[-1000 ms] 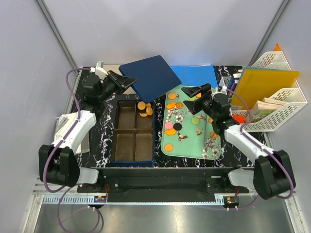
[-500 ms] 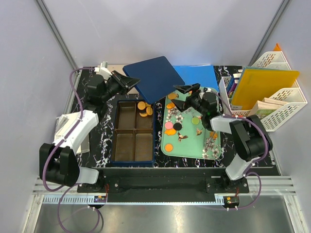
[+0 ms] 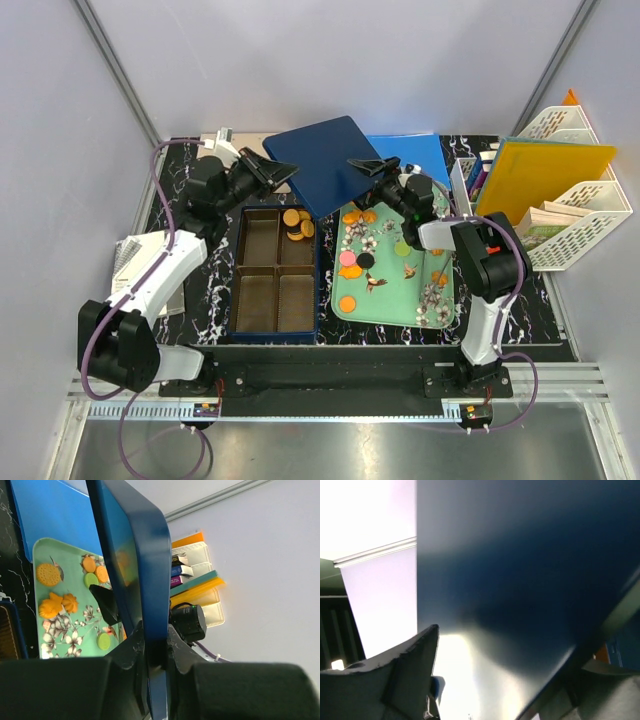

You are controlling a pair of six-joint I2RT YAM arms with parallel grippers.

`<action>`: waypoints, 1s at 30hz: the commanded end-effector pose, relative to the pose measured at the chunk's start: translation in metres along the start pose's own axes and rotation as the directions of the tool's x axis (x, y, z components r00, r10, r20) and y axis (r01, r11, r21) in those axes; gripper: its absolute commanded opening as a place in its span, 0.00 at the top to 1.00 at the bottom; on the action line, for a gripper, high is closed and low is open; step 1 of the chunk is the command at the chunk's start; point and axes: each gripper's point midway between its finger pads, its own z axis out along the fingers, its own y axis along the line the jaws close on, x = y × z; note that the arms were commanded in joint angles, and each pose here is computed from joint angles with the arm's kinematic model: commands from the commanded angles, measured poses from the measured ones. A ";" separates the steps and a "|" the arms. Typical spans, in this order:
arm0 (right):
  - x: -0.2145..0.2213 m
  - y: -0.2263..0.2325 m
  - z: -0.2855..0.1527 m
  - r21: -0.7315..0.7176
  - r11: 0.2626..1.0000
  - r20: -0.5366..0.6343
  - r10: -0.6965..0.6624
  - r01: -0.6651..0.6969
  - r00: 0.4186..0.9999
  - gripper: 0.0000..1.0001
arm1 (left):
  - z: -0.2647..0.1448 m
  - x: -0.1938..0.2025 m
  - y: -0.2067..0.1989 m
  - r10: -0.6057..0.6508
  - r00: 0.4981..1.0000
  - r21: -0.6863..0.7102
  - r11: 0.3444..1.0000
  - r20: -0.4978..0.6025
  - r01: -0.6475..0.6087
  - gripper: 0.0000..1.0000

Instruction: Pack the cookies

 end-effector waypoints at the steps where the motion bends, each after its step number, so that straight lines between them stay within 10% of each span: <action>1: 0.006 0.024 0.008 -0.097 0.995 -0.041 -0.028 0.024 0.999 0.32 | -0.011 -0.023 -0.063 0.090 0.993 0.165 0.981 0.082 -0.103 1.00; 9: 0.005 0.024 0.019 -0.121 0.992 -0.080 -0.053 0.043 0.995 0.82 | -0.010 0.003 -0.032 0.070 0.997 0.101 0.992 0.011 -0.071 0.99; 13: 0.013 0.032 0.022 -0.115 0.989 -0.125 -0.106 0.092 0.987 0.94 | -0.010 0.004 -0.014 0.098 0.995 0.006 0.995 -0.006 -0.098 0.73; 30: 0.035 0.070 0.021 -0.093 0.890 -0.280 -0.453 0.445 0.847 1.00 | -0.080 -0.026 0.133 0.021 0.998 -0.528 0.849 0.064 0.017 0.51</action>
